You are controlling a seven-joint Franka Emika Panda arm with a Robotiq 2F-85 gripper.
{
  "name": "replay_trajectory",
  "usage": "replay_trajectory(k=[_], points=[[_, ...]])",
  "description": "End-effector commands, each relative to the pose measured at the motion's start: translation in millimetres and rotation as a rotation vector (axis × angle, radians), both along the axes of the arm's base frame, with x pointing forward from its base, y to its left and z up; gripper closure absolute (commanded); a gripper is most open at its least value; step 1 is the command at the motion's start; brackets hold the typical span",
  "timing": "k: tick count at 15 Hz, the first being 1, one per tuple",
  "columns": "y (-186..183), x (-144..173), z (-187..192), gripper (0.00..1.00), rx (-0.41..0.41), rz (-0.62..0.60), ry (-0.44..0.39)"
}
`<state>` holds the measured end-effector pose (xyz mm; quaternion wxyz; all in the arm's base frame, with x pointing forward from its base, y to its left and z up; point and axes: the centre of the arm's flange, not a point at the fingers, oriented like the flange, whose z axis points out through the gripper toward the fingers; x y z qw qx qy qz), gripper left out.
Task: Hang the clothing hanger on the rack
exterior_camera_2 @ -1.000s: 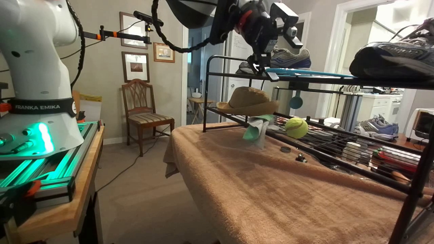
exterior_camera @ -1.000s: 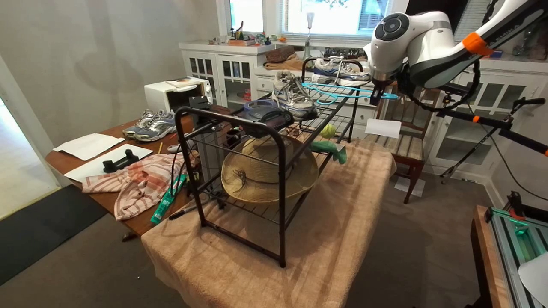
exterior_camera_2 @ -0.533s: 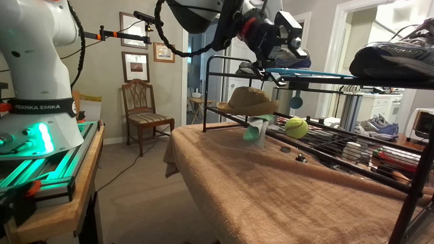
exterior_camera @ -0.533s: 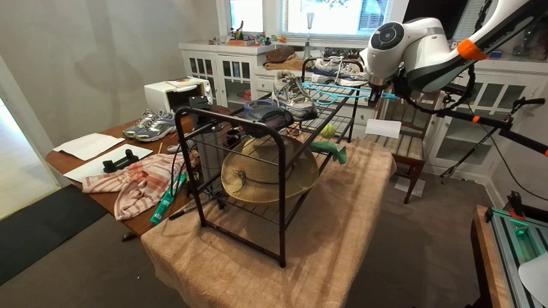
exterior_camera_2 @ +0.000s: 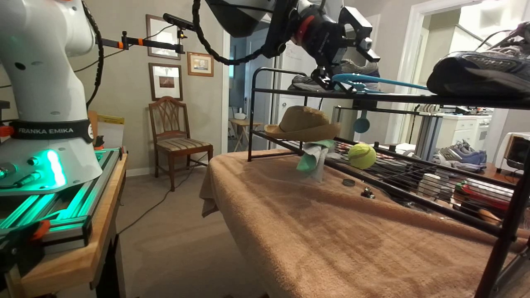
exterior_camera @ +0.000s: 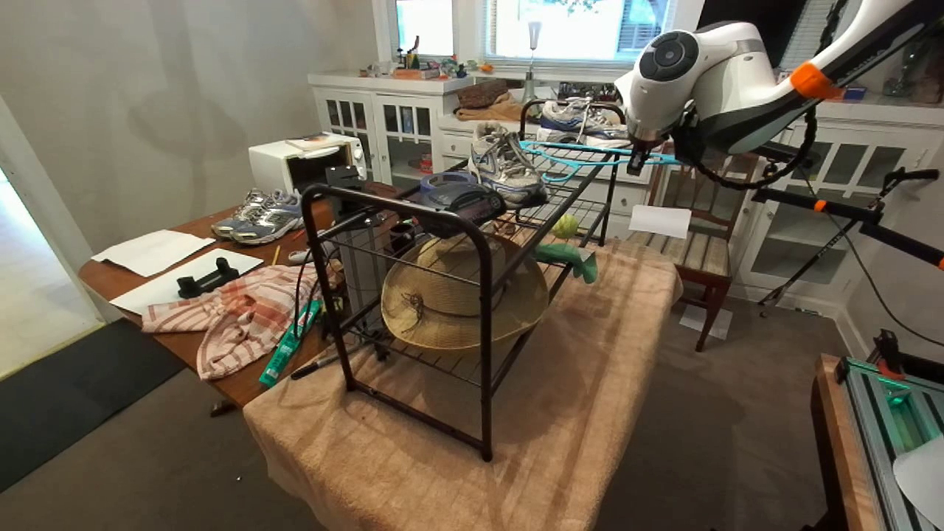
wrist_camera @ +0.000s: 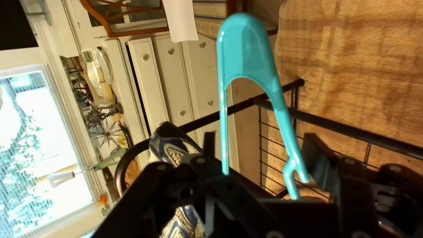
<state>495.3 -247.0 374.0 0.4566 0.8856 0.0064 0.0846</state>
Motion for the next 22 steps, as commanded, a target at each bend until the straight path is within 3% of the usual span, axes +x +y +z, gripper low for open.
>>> replay_trajectory(k=[1,6,22], points=[[-2.5,-4.7,3.1,0.30,-0.014,0.017,-0.036],[-9.0,-6.3,7.3,0.37,-0.023,0.005,-0.050],[20.5,-12.8,-3.0,0.29,-0.008,0.040,-0.013]])
